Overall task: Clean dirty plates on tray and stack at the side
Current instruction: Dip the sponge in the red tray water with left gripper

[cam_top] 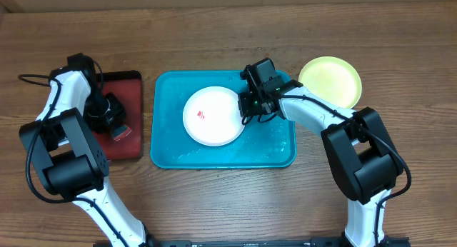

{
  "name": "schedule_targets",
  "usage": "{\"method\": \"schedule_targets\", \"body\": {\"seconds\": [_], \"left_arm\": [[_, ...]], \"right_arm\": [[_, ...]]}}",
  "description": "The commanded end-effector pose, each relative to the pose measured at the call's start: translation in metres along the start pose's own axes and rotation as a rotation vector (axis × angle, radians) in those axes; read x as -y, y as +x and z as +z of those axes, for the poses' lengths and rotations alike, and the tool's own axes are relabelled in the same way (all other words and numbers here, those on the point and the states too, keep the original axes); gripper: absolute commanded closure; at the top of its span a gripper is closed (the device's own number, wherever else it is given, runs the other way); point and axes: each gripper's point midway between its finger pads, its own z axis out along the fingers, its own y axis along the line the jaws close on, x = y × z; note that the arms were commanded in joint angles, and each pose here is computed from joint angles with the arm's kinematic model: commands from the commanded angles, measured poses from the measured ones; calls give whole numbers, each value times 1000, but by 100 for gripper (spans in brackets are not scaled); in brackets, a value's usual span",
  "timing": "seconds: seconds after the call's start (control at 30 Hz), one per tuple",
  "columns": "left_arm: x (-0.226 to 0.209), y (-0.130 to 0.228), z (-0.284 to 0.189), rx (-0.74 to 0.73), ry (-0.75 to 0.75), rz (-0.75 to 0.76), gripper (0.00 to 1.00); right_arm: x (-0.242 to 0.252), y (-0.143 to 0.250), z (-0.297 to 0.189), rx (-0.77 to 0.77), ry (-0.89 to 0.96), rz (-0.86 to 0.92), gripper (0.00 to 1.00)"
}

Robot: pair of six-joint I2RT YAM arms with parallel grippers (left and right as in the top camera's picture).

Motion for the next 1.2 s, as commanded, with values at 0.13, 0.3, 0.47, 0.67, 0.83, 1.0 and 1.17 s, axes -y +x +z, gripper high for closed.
{"method": "schedule_targets", "body": {"seconds": [0.13,0.3,0.47,0.67,0.83,1.0,1.17], "left_arm": [[-15,1,6,11,-92,13,96],[-14,-3,-20,0,-92,16,96],[-9,-14,-73,25,-70,16,96],[19,-21,-116,77,112,18,96],[14,-31,-99,113,65,15,96],[25,-8,-71,10,134,53,96],[72,4,-105,0,434,256,96]], "right_arm": [[24,24,17,-70,91,16,96],[24,25,17,-71,92,16,96],[24,24,17,-71,95,16,96],[24,23,17,-63,93,15,96],[24,21,17,-56,91,13,96],[23,19,17,-50,89,12,96],[23,19,17,-49,89,12,96]]}}
